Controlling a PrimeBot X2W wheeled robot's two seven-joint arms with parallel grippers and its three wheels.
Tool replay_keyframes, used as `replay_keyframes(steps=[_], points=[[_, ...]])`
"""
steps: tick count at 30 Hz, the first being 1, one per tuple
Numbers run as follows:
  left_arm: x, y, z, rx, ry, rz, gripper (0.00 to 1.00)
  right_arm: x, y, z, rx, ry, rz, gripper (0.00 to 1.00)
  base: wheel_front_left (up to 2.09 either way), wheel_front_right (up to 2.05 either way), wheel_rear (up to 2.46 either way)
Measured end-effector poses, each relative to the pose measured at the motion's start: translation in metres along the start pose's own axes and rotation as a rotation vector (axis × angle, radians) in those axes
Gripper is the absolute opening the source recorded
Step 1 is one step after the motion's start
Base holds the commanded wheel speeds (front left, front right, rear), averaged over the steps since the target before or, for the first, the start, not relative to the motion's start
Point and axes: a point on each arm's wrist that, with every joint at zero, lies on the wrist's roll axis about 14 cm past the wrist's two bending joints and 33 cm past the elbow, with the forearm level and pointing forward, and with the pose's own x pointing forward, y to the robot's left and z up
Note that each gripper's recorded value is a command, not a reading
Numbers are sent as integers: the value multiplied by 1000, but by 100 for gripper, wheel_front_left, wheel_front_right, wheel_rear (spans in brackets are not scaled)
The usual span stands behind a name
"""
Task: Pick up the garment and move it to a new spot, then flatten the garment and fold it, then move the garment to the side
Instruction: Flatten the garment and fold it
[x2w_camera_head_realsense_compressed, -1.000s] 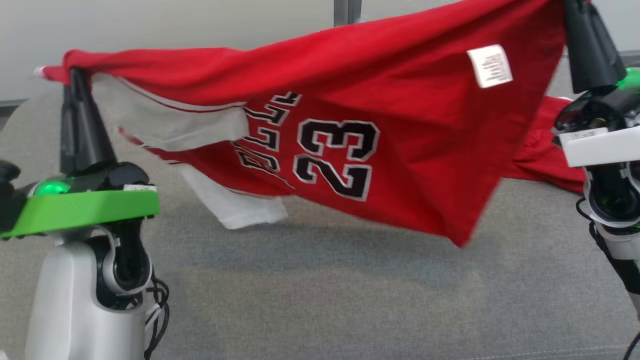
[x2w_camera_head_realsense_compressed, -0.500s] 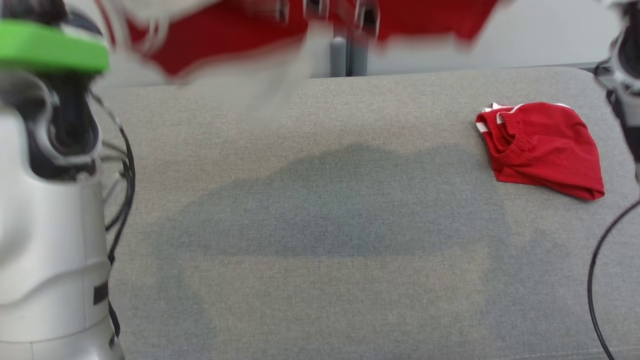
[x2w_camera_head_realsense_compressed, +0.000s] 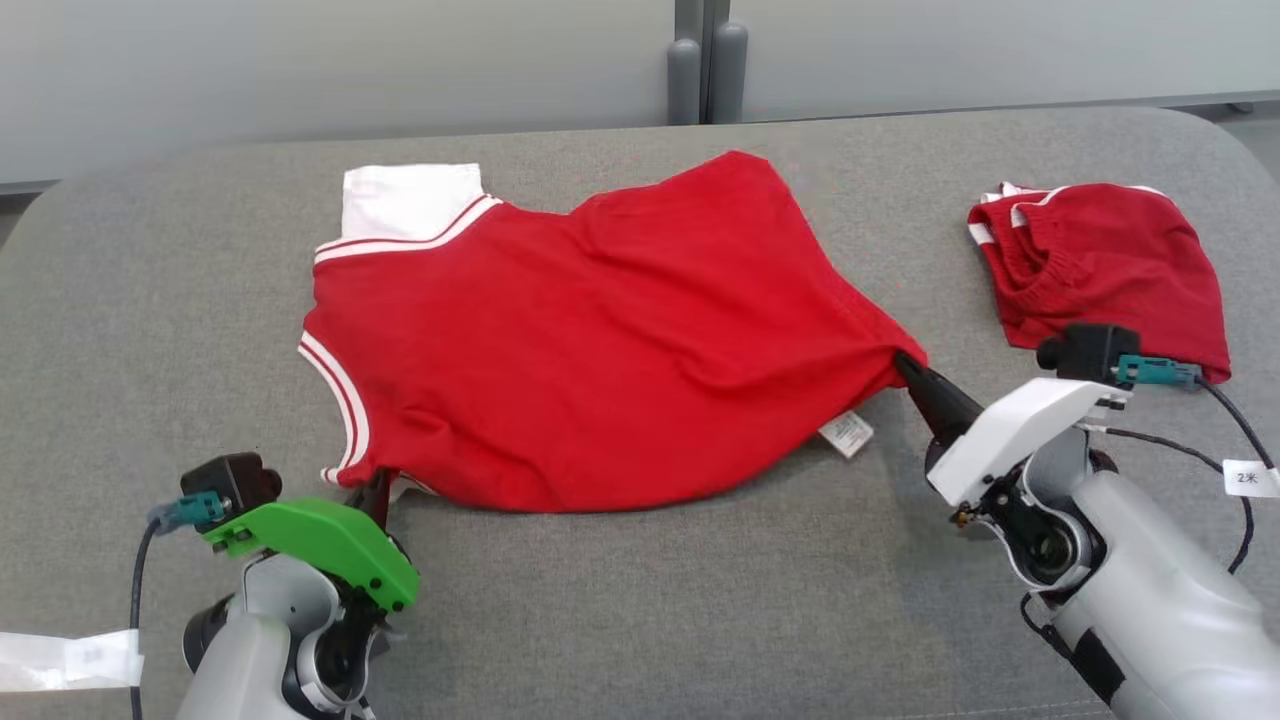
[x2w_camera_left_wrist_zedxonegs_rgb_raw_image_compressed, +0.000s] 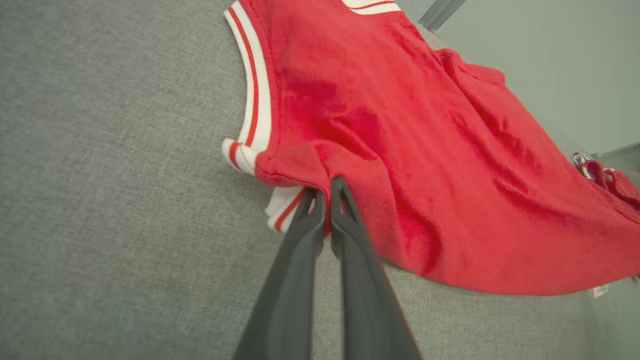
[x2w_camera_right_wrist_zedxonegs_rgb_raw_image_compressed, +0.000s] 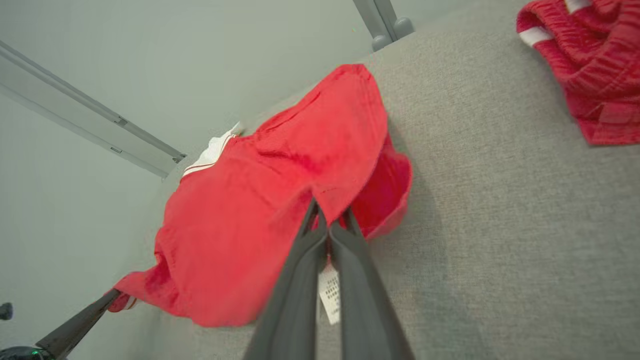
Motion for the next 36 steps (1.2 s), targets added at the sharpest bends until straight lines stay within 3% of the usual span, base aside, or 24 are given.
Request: replay_keyframes(steps=[10, 19, 31, 36], points=[[4, 12, 3, -32, -56, 34, 0, 9, 4, 2, 71, -37, 31, 0, 0, 0, 0], [-10, -24, 44, -41, -206, -112, 0, -5, 5, 31, 62, -125, 60, 0, 0, 0, 0], [-58, -24, 64, -13, -275, -185, 0, -43, 6, 22, 64, -101, 89, 0, 0, 0, 0], [-66, -30, 49, 2, -184, -213, 0, -47, 19, 1, 76, -8, 134, 0, 0, 0, 0]])
